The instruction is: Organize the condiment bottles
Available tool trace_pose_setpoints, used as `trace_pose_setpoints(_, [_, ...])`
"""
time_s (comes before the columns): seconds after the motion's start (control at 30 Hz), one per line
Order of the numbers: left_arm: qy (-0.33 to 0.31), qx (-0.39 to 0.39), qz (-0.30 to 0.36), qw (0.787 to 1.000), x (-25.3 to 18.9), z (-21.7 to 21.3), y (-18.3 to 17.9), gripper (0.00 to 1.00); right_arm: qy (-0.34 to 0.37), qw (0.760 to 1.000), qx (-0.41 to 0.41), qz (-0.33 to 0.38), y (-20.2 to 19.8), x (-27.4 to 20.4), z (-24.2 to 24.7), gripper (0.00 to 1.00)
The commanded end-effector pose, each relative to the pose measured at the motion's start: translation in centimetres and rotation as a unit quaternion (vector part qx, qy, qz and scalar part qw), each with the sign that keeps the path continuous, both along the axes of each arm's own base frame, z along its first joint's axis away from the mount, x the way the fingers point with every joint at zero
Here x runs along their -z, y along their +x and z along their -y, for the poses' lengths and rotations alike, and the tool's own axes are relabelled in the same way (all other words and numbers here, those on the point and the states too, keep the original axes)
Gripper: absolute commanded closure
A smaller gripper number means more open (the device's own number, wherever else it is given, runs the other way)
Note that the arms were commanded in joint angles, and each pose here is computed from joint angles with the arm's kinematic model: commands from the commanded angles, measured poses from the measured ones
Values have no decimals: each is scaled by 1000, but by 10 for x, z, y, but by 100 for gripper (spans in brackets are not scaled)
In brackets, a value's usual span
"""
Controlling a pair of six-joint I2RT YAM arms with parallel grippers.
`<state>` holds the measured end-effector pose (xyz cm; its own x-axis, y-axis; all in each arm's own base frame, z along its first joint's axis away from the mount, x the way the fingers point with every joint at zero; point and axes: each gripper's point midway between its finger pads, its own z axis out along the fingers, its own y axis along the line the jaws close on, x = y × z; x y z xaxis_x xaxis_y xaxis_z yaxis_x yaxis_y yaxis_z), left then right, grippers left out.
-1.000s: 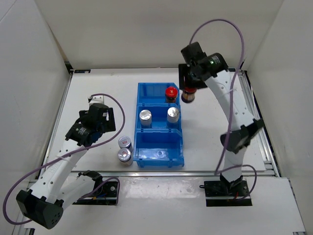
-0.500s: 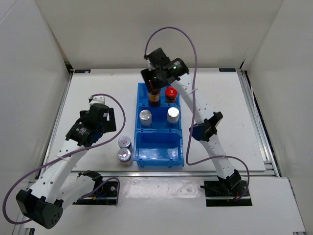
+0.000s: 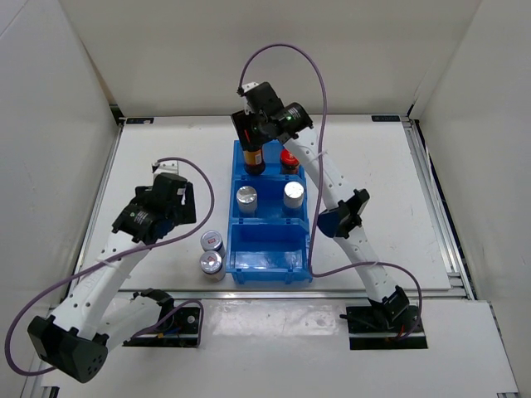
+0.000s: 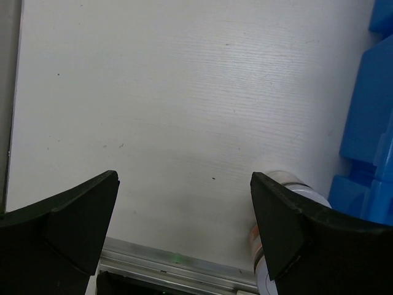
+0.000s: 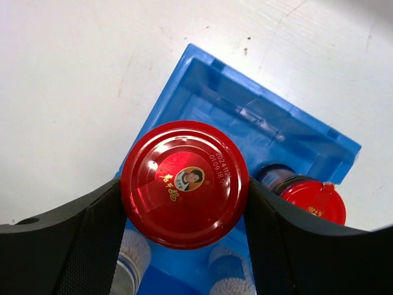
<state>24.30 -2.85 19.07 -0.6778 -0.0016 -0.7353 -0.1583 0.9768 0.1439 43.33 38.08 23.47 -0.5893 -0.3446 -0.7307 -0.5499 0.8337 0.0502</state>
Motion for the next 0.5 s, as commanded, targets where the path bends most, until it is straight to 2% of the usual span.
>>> trace_pose_setpoints(0.0, [2, 2, 21, 1000, -21, 1, 6, 0, -30, 999, 21, 9, 11, 13, 11, 100])
trace_pose_setpoints(0.17, [10, 2, 20, 1000, -22, 2, 10, 0, -32, 999, 41, 12, 25, 12, 26, 100])
trace_pose_setpoints(0.47, [21, 5, 16, 1000, -24, 2, 15, 0, -47, 998, 38, -22, 29, 50, 23, 100])
